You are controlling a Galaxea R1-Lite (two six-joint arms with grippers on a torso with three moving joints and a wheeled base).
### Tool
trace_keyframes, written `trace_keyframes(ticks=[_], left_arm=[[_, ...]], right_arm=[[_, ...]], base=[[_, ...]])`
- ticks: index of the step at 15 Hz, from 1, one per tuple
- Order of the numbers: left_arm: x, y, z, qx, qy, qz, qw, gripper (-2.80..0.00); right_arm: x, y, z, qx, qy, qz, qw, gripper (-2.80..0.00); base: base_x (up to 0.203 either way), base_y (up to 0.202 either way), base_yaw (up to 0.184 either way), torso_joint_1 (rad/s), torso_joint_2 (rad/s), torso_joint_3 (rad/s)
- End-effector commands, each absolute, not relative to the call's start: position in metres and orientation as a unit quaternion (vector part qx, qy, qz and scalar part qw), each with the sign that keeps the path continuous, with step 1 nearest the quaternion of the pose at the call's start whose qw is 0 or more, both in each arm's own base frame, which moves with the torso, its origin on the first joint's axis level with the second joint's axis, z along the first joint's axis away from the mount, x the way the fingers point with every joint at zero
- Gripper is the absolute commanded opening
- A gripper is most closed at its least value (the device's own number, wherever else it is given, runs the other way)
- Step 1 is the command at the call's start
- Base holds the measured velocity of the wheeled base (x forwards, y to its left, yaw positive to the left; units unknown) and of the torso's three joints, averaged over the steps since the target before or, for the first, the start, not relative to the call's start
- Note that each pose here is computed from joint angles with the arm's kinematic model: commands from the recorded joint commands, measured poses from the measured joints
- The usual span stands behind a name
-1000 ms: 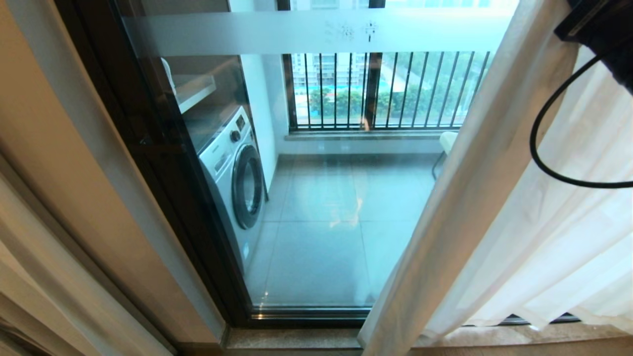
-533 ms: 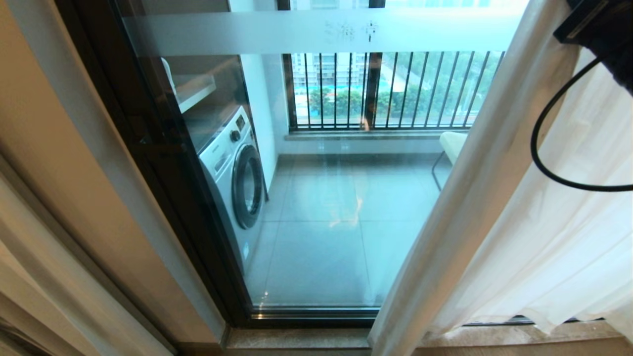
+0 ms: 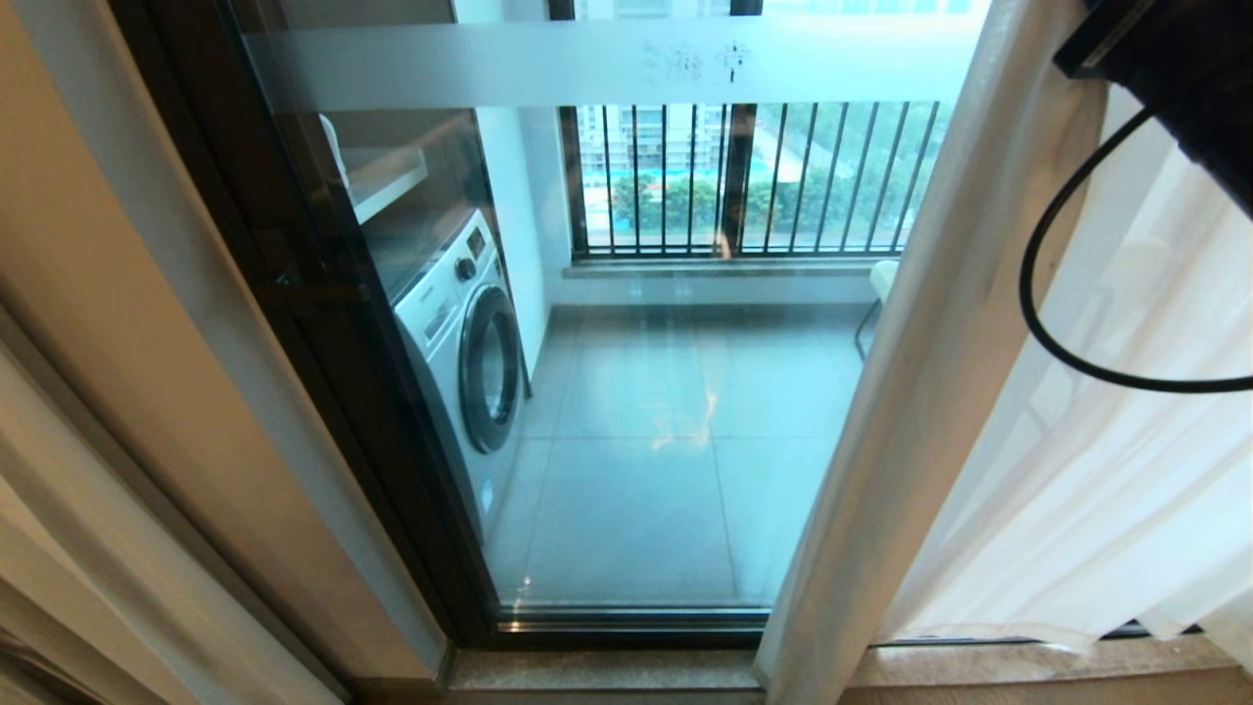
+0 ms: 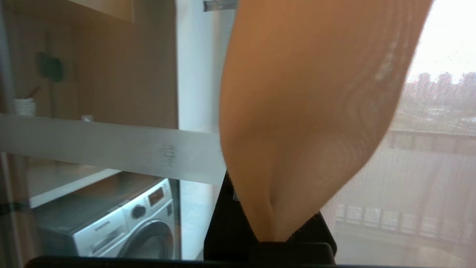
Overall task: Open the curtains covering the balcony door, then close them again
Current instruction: Close the inner curtains on both sides
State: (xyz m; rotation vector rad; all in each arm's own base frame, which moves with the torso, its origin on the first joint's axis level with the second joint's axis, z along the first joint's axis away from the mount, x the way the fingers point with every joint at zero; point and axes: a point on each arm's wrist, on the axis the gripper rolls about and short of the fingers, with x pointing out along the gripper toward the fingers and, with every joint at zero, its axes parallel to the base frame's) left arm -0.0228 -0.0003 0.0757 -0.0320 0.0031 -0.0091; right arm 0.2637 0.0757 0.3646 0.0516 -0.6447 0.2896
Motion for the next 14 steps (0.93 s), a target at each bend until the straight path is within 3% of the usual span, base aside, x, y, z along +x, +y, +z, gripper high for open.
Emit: trace_keyframes(ticks=[1,14], left_arm=[[-0.023,0.000,0.076,-0.016,0.002,-0.004,1.000,-2.80],[-0.023,0.000,0.076,-0.016,0.002,-0.005,1.000,-2.80]], right_arm=[[0.267,0.090,0.365,0.032,-0.320,0.162,0.933,-2.80],[0.279,0.194,0.370,0.042,-0.343,0.199,0.917,-2.80]], base=[[0.000,0.000,0.000,0.000,0.00,0.000],[0.000,0.000,0.000,0.000,0.00,0.000]])
